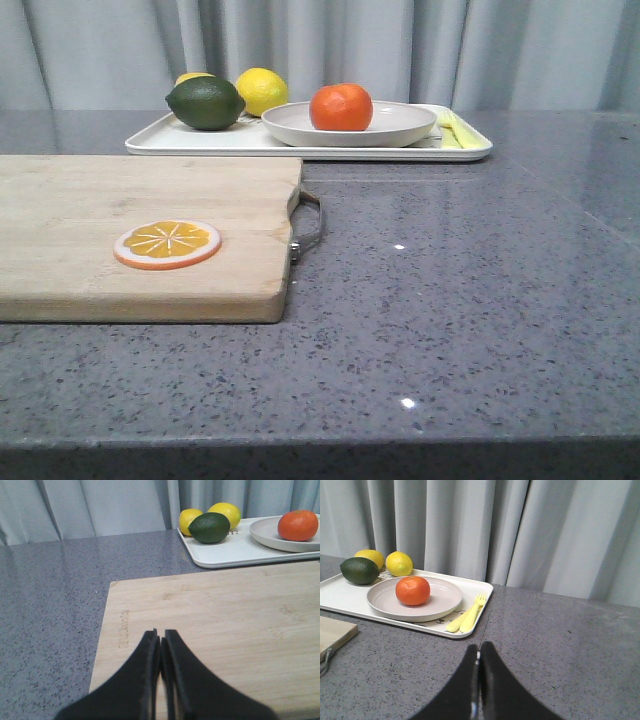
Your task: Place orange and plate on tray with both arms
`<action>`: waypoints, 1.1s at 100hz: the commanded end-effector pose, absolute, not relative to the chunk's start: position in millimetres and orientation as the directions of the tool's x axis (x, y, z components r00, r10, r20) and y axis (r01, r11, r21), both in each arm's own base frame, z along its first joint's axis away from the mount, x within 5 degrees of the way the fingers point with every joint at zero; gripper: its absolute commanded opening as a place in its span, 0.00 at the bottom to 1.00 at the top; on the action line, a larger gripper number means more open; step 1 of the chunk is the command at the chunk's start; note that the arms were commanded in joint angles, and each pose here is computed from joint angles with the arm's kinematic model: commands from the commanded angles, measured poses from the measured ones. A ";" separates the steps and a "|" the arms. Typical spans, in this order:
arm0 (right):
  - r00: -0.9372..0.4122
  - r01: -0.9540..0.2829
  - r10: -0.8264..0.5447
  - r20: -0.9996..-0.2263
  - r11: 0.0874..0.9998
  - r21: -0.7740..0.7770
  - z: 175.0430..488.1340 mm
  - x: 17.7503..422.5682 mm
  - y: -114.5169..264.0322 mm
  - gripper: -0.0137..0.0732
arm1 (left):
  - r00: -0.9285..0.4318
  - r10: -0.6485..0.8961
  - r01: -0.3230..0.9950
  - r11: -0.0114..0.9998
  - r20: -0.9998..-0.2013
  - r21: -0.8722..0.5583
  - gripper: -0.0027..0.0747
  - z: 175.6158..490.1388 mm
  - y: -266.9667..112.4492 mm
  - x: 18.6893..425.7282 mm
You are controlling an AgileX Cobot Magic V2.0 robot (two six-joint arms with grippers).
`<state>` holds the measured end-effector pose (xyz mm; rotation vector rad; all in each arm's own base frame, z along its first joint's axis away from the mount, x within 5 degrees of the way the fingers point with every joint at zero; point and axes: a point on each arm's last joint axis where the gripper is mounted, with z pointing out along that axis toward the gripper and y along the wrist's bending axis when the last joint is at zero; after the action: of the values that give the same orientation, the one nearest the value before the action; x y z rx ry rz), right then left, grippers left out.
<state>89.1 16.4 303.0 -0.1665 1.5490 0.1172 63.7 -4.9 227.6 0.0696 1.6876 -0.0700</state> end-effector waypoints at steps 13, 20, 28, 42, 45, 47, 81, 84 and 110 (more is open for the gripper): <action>0.109 -0.139 -0.020 -0.994 0.990 -0.035 317.6 89.1 12.9 0.04 | 0.031 -0.014 0.045 0.999 -0.999 -0.013 0.01 222.7 -1.9 54.9; 0.109 -0.139 -0.020 -0.994 0.990 -0.035 317.6 89.1 12.9 0.04 | 0.041 -0.008 0.024 1.000 -0.999 -0.007 0.01 219.2 -0.8 53.3; 0.109 -0.139 -0.020 -0.994 0.990 -0.035 317.6 89.1 12.9 0.04 | 0.049 0.008 0.016 1.000 -0.999 0.009 0.01 215.0 -0.4 52.1; 0.109 -0.139 -0.020 -0.994 0.990 -0.035 317.6 89.1 12.9 0.04 | 0.025 0.007 0.015 1.000 -1.000 0.007 0.01 205.5 -0.4 53.5; 0.109 -0.139 -0.020 -0.994 0.990 -0.035 317.6 89.1 12.9 0.04 | 0.023 -0.001 0.017 1.000 -1.000 -0.001 0.01 203.4 -0.6 53.9; 0.109 -0.139 -0.020 -0.994 0.990 -0.035 317.6 89.1 12.9 0.04 | 0.016 -0.003 0.016 1.000 -1.000 -0.003 0.01 202.8 -0.5 53.9; 0.109 -0.139 -0.020 -0.994 0.990 -0.035 317.6 89.1 12.9 0.04 | 0.013 0.011 0.016 1.000 -1.000 0.011 0.01 202.5 -0.6 53.9; 0.109 -0.139 -0.020 -0.994 0.990 -0.035 317.6 89.1 12.9 0.04 | 0.013 0.011 0.016 1.000 -1.000 0.011 0.01 202.5 -0.6 53.9; 0.109 -0.139 -0.020 -0.994 0.990 -0.035 317.6 89.1 12.9 0.04 | 0.013 0.011 0.016 1.000 -1.000 0.011 0.01 202.5 -0.6 53.9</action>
<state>89.1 16.4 303.0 -0.1670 1.5489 0.1167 55.7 0.1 196.8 0.0273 1.6607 0.0092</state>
